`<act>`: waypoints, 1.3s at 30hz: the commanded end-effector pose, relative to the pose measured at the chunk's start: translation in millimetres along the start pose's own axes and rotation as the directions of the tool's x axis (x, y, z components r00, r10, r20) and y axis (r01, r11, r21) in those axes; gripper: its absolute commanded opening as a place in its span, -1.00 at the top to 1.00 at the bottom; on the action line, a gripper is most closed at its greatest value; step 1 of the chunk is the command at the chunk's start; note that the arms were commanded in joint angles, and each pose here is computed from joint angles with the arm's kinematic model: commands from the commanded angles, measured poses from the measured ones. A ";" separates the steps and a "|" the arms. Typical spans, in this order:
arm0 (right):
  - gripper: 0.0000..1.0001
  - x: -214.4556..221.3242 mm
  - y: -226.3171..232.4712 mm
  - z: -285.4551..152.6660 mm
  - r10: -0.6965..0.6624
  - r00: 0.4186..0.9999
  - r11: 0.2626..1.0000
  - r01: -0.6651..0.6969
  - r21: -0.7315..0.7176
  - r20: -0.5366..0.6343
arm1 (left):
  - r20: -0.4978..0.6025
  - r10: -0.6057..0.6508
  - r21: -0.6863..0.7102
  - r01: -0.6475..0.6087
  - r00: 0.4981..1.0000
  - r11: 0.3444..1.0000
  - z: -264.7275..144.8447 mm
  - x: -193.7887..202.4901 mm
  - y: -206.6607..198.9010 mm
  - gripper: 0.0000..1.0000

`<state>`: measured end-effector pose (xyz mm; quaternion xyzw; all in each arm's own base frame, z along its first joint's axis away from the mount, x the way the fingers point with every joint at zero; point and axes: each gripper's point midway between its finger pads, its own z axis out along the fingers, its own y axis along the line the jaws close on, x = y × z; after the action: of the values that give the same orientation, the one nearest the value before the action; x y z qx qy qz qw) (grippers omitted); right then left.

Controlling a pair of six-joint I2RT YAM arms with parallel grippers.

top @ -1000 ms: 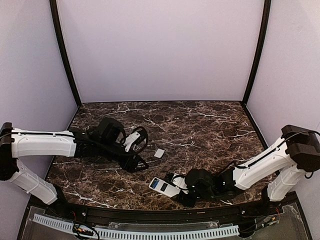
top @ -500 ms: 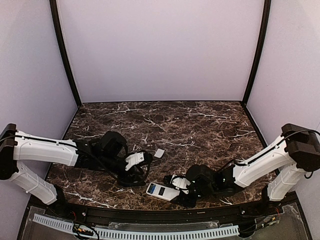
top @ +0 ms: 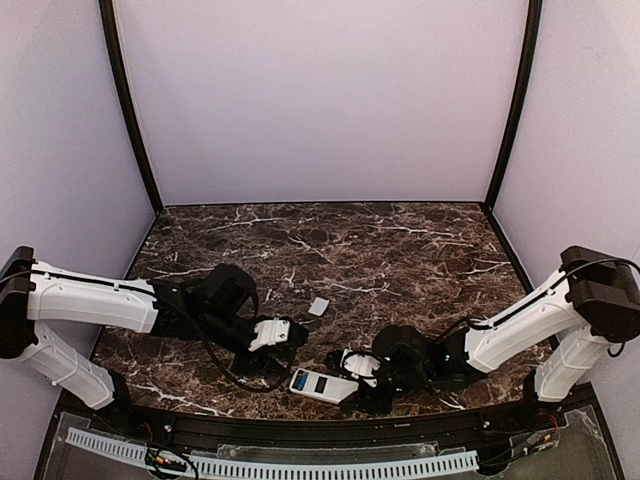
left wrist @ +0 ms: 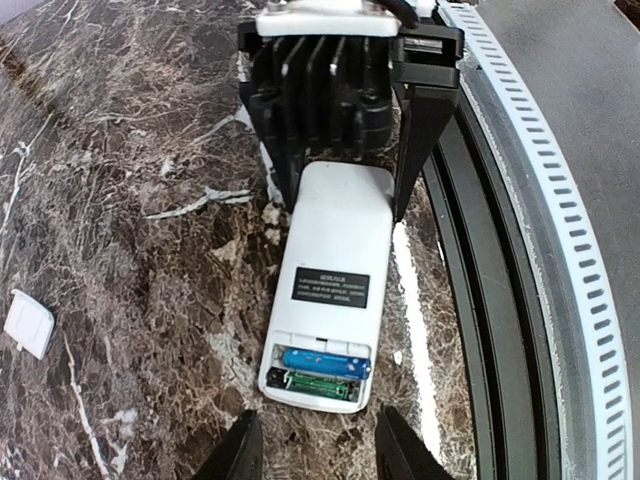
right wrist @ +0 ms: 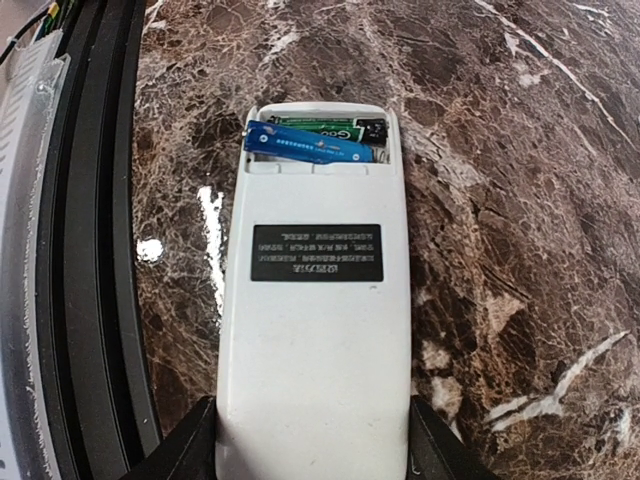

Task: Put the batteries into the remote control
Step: Load the battery into the battery compartment.

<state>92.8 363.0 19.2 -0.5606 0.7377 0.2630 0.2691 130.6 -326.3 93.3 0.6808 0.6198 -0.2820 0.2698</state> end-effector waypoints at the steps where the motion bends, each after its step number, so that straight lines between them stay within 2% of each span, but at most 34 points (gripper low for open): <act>1: 1.00 17.6 -14.3 3.1 0.012 0.999 1.000 -0.010 0.022 -0.051 | -0.012 0.073 0.076 -0.072 0.997 0.995 10.5 -0.3 -10.6 0.22; 8: 1.00 15.2 -36.0 -0.4 -0.008 0.999 1.000 0.009 0.023 -0.051 | -0.016 0.135 0.080 -0.133 0.991 0.988 18.1 -0.7 -6.3 0.25; 17: 1.00 17.2 -35.6 4.2 -0.012 0.997 1.000 0.012 0.006 -0.071 | -0.028 0.165 0.065 -0.163 0.986 0.985 32.6 -0.4 5.5 0.32; 39: 1.00 16.2 -36.9 1.6 0.004 0.998 1.000 -0.003 0.012 -0.060 | -0.075 0.145 0.052 -0.141 0.987 0.989 51.6 8.1 18.9 0.58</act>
<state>131.0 357.3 18.3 -0.5649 0.7341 0.2508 0.2813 145.4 -355.3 49.1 0.7399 0.5741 -0.2515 0.2443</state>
